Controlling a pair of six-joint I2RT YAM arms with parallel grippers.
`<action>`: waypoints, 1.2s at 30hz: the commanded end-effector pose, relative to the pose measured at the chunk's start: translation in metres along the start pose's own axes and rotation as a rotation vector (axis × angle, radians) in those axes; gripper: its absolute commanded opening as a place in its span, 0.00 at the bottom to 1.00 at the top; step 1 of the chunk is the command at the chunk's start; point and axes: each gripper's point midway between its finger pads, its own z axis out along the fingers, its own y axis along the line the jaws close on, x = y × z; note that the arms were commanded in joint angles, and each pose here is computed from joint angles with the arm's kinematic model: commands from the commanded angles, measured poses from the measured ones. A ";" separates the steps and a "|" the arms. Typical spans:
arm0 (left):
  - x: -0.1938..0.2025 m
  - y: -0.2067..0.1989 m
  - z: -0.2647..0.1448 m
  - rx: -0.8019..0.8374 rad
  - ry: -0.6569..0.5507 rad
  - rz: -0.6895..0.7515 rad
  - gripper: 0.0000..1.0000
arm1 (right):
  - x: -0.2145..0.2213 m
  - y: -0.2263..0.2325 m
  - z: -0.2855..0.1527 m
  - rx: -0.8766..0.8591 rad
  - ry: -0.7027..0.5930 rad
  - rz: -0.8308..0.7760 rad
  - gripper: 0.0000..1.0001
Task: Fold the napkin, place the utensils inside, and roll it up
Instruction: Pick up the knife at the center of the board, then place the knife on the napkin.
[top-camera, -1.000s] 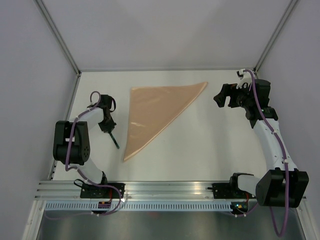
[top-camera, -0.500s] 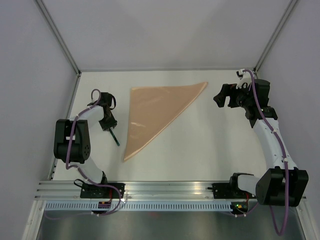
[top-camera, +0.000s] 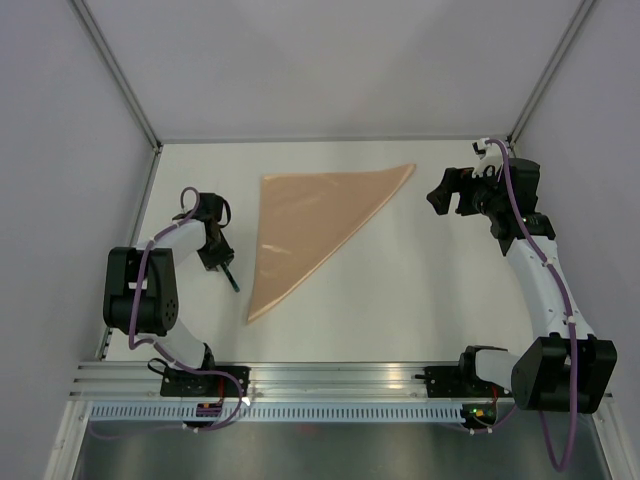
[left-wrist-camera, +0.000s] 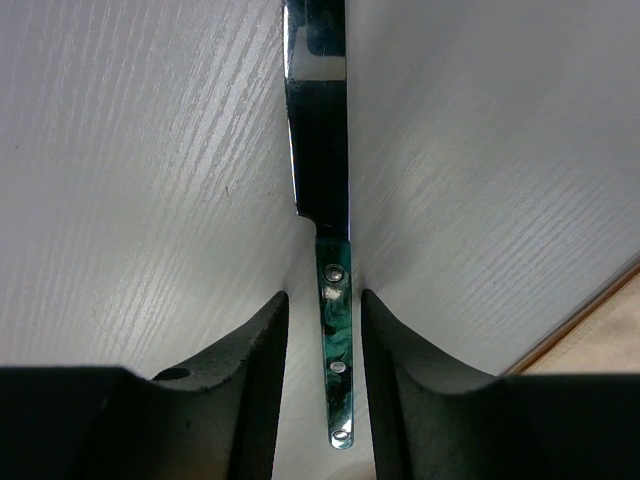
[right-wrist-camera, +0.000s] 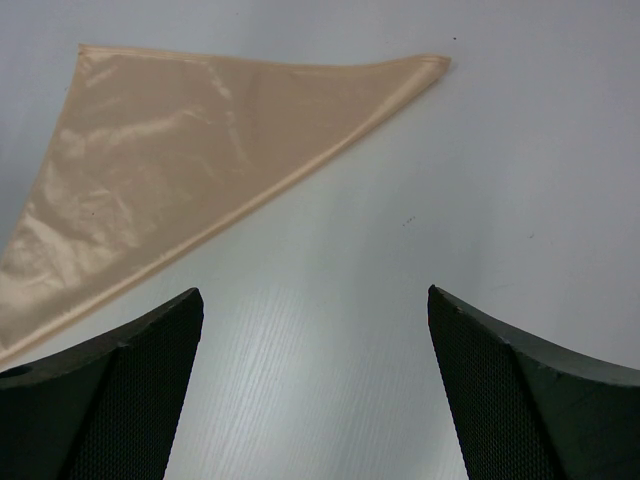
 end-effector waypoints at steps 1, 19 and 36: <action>0.000 -0.006 -0.003 0.031 0.005 -0.039 0.40 | -0.006 0.005 -0.004 -0.013 -0.022 -0.003 0.98; -0.024 -0.010 -0.020 0.058 -0.062 0.040 0.02 | -0.005 0.004 -0.003 -0.015 -0.017 -0.001 0.98; -0.062 -0.065 -0.096 0.298 -0.256 0.332 0.02 | -0.002 0.005 0.001 -0.026 -0.001 0.010 0.98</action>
